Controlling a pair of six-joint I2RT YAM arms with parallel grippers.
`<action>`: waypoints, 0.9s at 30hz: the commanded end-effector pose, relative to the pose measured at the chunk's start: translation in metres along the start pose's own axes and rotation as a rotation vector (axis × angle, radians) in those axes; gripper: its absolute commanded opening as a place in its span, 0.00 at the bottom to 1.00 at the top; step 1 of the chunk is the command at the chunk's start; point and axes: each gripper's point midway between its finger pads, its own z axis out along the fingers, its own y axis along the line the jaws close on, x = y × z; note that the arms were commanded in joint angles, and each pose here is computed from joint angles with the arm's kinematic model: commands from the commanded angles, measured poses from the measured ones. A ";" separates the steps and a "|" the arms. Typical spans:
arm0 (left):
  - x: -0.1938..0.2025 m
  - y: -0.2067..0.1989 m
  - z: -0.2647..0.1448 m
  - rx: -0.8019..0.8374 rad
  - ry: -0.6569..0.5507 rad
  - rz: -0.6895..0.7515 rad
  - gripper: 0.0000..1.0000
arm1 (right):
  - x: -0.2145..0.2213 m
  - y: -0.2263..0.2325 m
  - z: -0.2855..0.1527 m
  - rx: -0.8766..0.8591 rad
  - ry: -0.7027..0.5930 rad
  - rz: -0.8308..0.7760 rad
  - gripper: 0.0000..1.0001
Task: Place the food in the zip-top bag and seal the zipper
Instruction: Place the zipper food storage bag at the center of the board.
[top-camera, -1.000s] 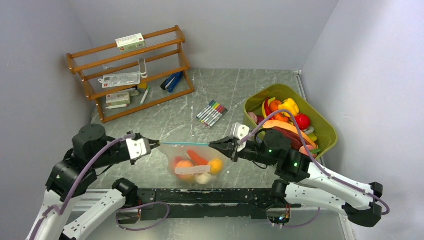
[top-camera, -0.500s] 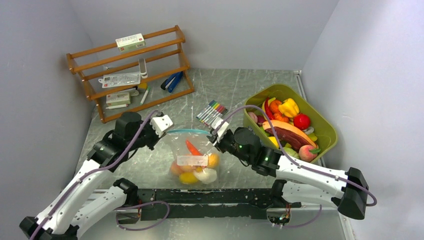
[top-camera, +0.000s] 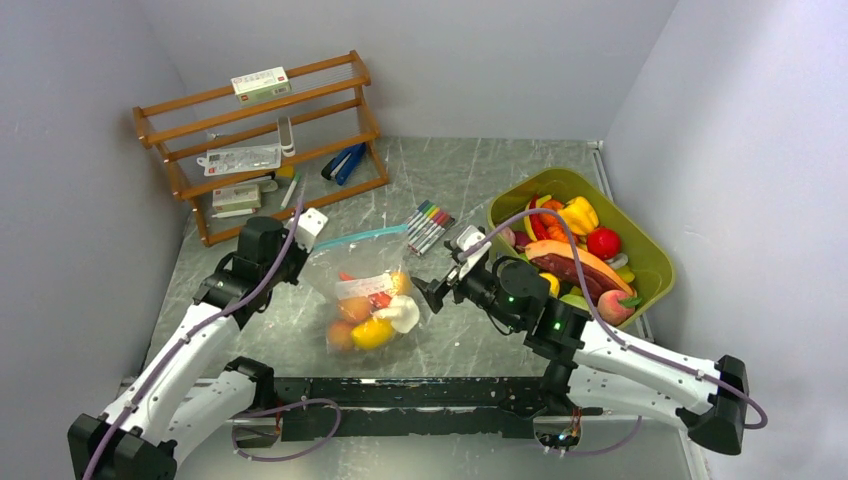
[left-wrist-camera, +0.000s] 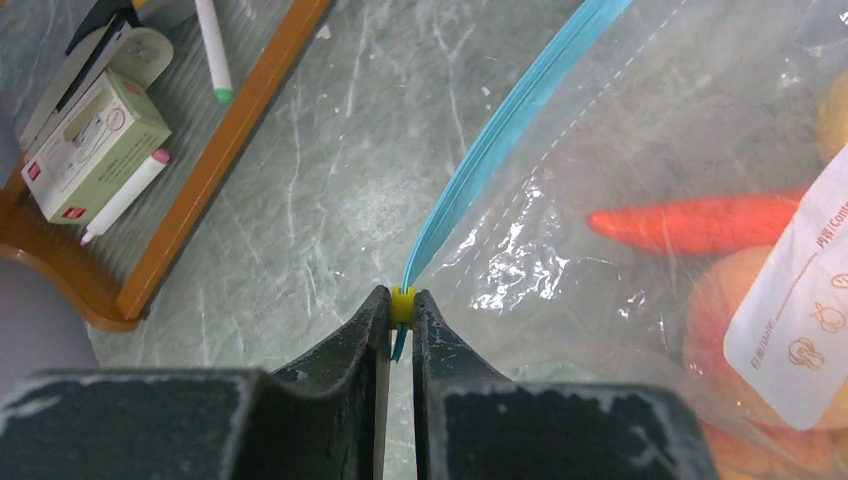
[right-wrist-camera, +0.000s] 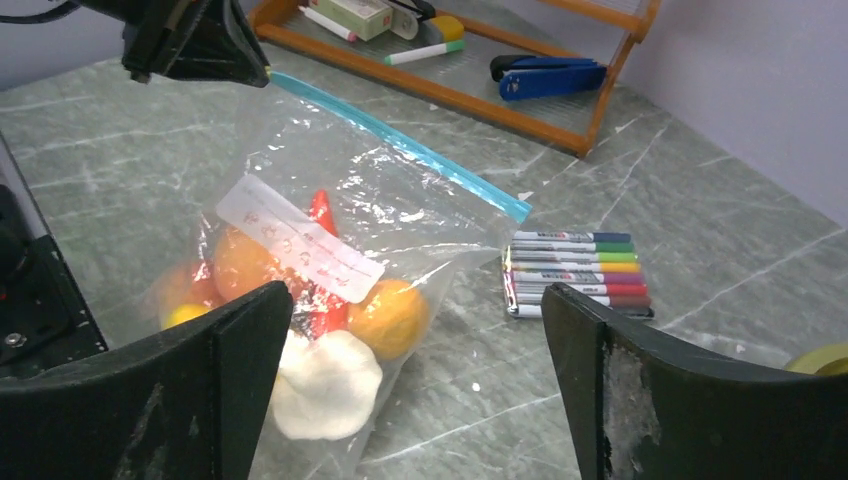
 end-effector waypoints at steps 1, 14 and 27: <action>-0.013 0.025 0.005 -0.117 -0.046 -0.069 0.07 | -0.007 0.003 -0.007 -0.013 -0.026 0.074 1.00; -0.001 0.062 0.002 -0.304 -0.013 -0.241 0.09 | -0.027 -0.001 -0.020 -0.001 -0.032 0.148 1.00; -0.062 0.076 -0.048 -0.316 -0.209 -0.365 0.73 | -0.044 -0.023 -0.027 0.129 -0.025 0.240 1.00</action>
